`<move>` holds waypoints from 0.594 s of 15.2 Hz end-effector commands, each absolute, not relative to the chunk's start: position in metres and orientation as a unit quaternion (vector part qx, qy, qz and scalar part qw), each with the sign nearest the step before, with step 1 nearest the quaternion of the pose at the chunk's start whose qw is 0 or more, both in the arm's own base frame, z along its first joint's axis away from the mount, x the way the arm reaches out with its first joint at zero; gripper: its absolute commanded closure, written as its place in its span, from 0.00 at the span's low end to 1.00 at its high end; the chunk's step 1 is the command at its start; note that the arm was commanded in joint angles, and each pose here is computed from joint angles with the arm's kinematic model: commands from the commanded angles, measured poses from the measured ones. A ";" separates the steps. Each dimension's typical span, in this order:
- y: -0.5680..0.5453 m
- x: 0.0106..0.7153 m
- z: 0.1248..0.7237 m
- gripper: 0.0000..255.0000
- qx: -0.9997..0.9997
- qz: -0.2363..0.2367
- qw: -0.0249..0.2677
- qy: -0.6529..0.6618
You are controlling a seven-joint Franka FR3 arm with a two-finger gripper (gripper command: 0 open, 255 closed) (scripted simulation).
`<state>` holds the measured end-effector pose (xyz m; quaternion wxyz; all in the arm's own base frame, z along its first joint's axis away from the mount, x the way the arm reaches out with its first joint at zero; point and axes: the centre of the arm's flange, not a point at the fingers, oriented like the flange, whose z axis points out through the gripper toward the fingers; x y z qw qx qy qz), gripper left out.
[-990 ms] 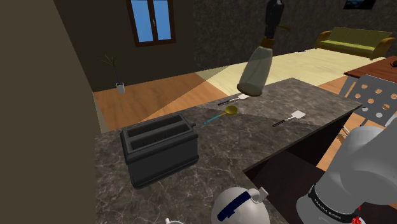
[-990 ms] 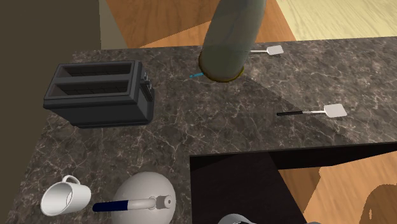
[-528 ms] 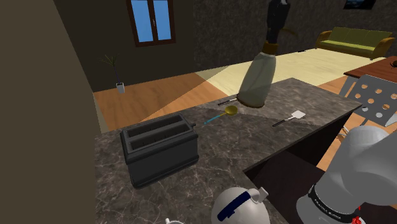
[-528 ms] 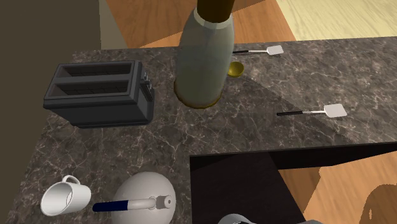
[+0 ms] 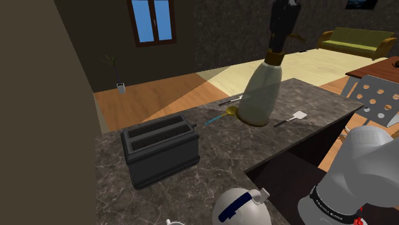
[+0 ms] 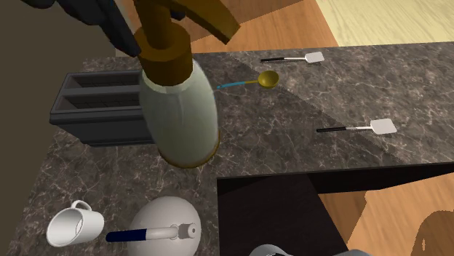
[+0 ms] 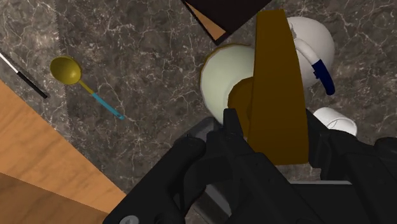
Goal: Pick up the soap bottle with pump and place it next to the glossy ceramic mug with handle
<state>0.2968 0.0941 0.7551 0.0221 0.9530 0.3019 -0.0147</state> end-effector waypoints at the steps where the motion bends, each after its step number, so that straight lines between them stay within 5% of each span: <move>1: 0.117 0.284 0.756 1.00 0.953 -0.015 0.022 0.301; 9: 0.209 0.233 0.756 1.00 0.953 -0.015 0.022 0.301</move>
